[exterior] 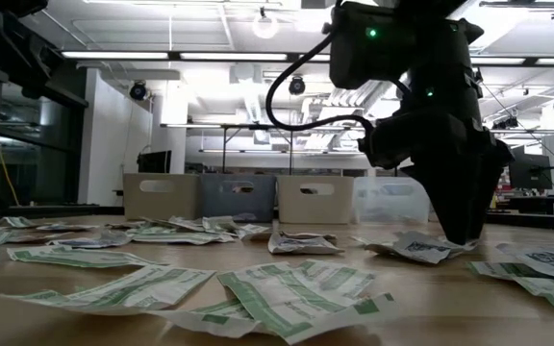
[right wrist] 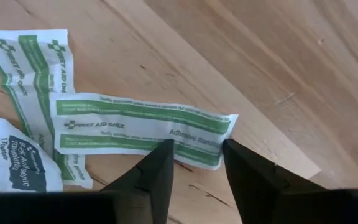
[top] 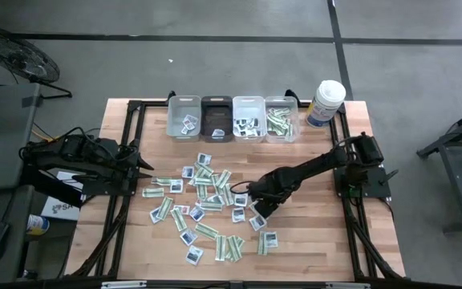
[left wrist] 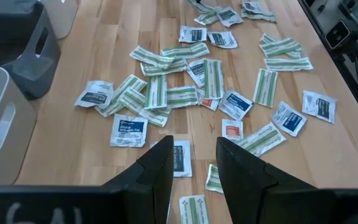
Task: Pick & Place First Aid Supplies
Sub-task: Put the green bandage into the transparent bin
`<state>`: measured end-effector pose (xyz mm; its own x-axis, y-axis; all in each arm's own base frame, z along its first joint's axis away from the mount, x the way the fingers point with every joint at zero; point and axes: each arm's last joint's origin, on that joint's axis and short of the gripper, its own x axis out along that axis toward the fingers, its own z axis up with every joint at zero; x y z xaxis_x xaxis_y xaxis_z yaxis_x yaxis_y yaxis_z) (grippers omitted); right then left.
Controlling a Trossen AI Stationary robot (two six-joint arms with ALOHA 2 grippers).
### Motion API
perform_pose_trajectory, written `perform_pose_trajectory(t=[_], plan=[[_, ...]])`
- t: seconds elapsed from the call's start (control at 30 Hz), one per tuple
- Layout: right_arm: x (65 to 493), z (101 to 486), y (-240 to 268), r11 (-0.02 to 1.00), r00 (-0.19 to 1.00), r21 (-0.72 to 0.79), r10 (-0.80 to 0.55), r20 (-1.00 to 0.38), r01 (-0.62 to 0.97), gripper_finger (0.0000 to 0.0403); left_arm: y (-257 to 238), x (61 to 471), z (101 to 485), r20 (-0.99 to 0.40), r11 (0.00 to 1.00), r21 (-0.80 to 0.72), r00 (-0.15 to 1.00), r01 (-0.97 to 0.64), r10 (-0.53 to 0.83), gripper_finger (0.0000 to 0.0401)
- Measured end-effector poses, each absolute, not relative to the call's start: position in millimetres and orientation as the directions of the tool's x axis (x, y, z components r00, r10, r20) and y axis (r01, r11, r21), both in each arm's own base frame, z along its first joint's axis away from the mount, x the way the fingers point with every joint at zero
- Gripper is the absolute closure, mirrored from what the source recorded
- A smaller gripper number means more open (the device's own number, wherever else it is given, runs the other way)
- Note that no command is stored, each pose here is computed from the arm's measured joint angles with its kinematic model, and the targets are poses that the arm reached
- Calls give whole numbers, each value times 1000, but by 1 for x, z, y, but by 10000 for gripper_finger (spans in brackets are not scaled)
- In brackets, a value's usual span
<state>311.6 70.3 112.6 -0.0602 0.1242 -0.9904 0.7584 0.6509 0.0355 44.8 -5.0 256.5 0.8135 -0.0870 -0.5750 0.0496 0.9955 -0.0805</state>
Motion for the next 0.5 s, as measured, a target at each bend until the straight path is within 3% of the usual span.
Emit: perform_pose_trajectory(t=[0.5], plan=[[311,113,69,638,-67,11,99,-993,770,366,-5,45,257,-575,996,-80,814,41,-79,282]])
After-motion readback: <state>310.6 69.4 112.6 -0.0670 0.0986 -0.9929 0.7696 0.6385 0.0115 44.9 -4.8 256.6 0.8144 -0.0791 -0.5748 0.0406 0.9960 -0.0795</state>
